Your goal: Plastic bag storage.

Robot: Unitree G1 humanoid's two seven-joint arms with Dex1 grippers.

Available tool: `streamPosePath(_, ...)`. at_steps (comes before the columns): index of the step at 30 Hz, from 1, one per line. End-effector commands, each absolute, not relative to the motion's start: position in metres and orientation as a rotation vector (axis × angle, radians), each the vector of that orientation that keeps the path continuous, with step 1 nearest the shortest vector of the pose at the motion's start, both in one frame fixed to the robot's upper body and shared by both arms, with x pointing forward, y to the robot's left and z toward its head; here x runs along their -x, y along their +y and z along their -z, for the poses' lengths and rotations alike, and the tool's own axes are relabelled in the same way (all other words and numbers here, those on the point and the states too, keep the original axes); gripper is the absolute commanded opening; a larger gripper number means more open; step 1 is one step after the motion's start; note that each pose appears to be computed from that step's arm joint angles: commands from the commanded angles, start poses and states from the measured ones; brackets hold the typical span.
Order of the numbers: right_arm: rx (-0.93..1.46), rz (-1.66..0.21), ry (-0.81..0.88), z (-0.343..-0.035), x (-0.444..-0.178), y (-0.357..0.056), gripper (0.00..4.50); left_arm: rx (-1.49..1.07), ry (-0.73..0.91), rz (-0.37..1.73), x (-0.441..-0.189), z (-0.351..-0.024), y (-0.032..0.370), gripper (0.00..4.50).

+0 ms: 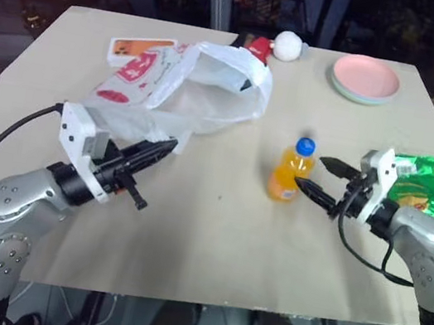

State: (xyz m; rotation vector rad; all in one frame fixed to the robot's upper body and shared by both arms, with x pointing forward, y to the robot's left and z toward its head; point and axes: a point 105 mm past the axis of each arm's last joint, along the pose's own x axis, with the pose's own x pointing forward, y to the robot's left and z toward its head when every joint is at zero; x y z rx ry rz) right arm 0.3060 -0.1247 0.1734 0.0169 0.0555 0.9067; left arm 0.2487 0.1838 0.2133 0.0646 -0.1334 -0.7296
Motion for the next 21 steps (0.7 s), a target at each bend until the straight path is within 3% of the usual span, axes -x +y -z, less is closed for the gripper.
streamPosePath(1, 0.029, -0.96, 0.009, -0.187, -0.303, -0.112, 4.5, -0.053, -0.173, 0.769, -0.243, -0.228, 0.179, 0.07)
streamPosePath(6, 0.014, -1.014, -0.008, -0.191, -0.303, -0.094, 4.5, -0.001, -0.14, 0.864, -0.235, -0.227, 0.165, 0.07)
streamPosePath(9, 0.01, -0.998, -0.031, -0.195, -0.309, -0.093, 3.82, 0.021, -0.114, 0.907, -0.229, -0.224, 0.159, 0.0)
streamPosePath(11, 0.0, -0.985, -0.05, -0.2, -0.312, -0.094, 2.95, 0.035, -0.093, 0.929, -0.225, -0.222, 0.157, 0.0)
streamPosePath(13, -0.011, -0.985, -0.06, -0.205, -0.314, -0.094, 2.69, 0.056, -0.084, 0.943, -0.223, -0.221, 0.156, 0.0)
streamPosePath(19, -0.023, -0.986, -0.097, -0.223, -0.319, -0.097, 2.65, 0.079, -0.087, 0.954, -0.221, -0.221, 0.152, 0.0)
streamPosePath(21, -0.038, -0.983, -0.14, -0.243, -0.324, -0.099, 2.65, 0.1, -0.09, 0.982, -0.218, -0.221, 0.145, 0.0)
